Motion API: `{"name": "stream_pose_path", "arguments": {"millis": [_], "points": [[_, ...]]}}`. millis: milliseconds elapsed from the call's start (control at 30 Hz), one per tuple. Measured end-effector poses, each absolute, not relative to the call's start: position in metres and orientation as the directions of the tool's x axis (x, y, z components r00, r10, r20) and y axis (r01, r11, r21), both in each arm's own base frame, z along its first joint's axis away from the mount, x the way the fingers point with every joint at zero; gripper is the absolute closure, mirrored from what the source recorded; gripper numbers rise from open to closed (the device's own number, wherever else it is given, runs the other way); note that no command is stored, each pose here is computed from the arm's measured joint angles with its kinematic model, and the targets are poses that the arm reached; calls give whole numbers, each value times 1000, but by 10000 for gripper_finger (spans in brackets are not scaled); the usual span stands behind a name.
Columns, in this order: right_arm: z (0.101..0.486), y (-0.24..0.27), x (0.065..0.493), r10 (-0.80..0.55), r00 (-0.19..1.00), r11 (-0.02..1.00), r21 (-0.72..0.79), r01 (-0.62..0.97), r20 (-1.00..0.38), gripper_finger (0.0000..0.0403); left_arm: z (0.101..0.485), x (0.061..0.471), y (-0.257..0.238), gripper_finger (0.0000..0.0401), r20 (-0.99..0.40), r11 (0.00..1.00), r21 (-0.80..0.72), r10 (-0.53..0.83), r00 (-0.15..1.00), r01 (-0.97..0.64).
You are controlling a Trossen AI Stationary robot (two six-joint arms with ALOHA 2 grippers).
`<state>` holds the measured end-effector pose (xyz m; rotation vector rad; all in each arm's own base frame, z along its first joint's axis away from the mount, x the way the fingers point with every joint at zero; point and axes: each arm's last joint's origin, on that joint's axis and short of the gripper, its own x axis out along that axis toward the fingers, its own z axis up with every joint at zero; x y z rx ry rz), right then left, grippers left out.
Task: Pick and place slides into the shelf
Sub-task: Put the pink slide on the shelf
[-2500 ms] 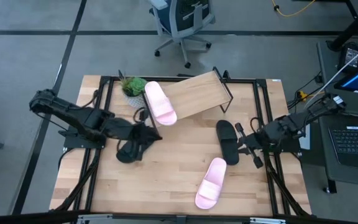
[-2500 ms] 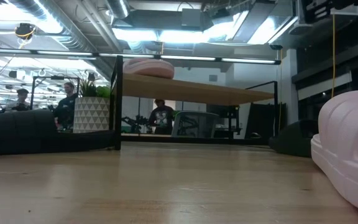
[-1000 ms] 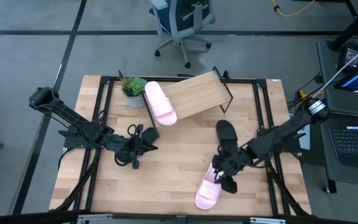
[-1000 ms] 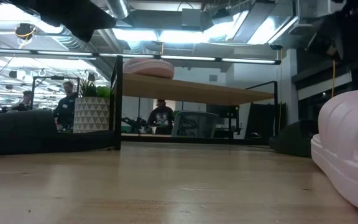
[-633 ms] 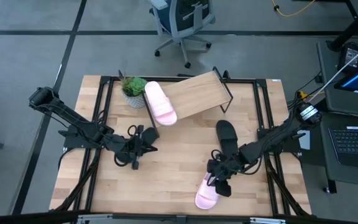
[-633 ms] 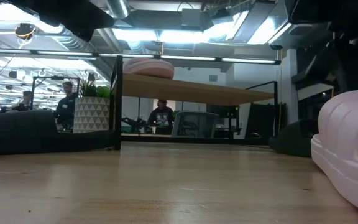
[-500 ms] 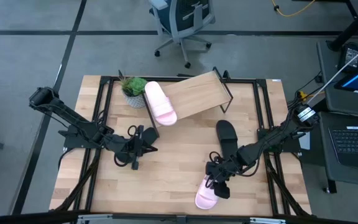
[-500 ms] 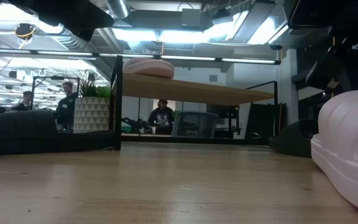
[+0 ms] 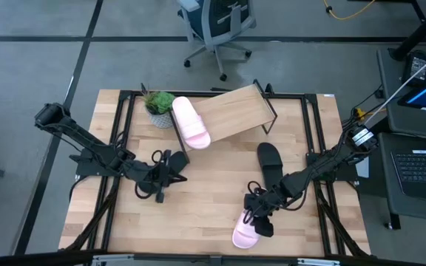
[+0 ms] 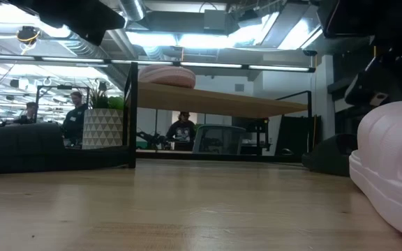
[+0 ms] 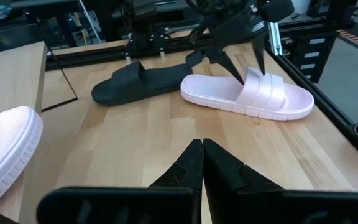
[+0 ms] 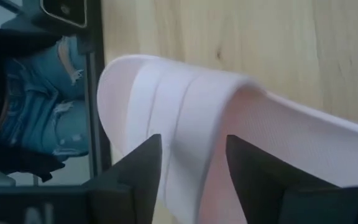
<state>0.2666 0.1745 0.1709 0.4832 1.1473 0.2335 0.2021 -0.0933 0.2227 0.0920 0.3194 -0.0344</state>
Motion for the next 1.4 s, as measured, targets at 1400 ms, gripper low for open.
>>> {"name": "stream_pose_path", "arguments": {"millis": [1400], "points": [[217,162,246,479,429,864,498,-76,-766,391,223,202,-94,396,-315,995,85,-22,949,51]]}}
